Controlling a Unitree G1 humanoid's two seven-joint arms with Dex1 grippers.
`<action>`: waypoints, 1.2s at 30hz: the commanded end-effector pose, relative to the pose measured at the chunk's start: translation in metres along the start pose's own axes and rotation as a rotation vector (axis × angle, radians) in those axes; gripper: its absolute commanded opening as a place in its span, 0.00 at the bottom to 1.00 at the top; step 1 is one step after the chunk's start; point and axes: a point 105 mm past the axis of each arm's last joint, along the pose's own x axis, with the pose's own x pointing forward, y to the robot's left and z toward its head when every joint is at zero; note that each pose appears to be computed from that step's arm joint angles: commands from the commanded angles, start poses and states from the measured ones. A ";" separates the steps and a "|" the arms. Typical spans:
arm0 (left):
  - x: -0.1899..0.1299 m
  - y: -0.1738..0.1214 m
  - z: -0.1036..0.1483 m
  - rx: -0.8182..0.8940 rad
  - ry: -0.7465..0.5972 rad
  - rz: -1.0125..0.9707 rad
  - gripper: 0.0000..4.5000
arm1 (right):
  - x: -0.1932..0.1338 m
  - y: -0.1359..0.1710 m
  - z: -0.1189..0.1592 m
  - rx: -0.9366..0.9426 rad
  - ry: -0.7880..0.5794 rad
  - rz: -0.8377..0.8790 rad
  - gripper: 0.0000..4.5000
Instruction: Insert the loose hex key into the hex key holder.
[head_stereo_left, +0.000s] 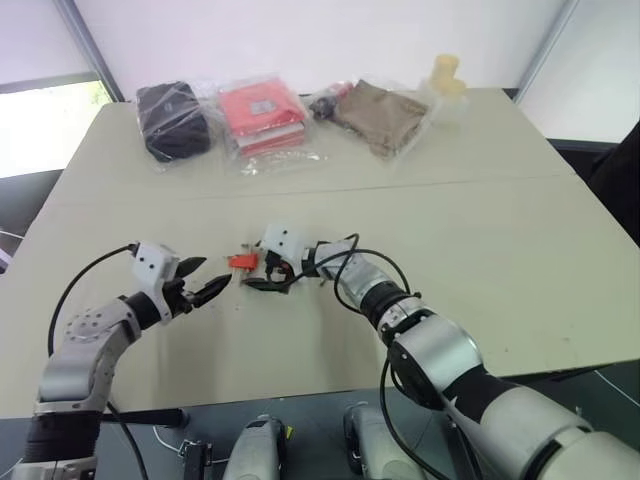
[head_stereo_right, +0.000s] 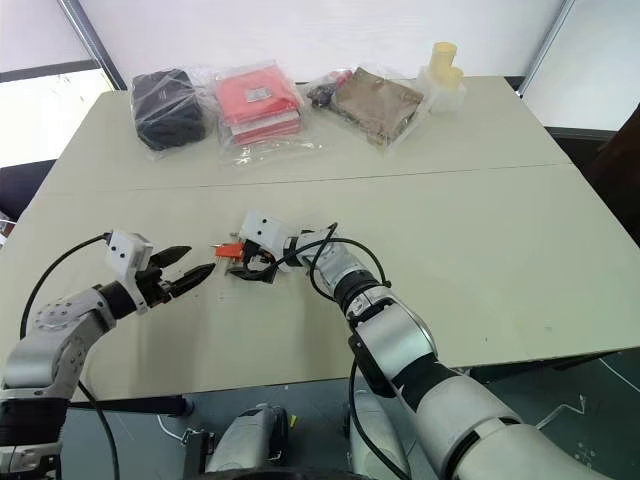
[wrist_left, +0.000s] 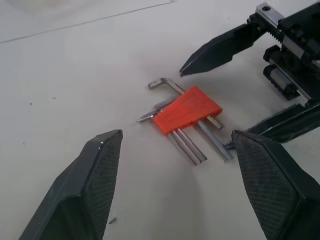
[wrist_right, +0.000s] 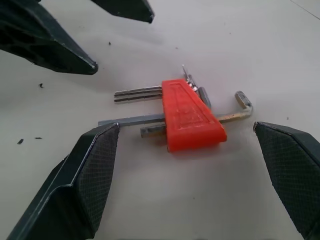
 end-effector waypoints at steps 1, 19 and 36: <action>0.001 -0.006 0.014 0.020 -0.040 -0.006 0.81 | 0.010 0.006 0.014 -0.030 -0.020 0.019 0.99; 0.008 -0.013 0.015 0.015 -0.032 -0.023 0.81 | -0.011 -0.012 0.007 0.128 -0.100 -0.021 0.99; 0.007 -0.010 0.009 0.014 -0.021 -0.022 0.81 | 0.006 0.007 0.001 0.115 -0.048 0.007 0.99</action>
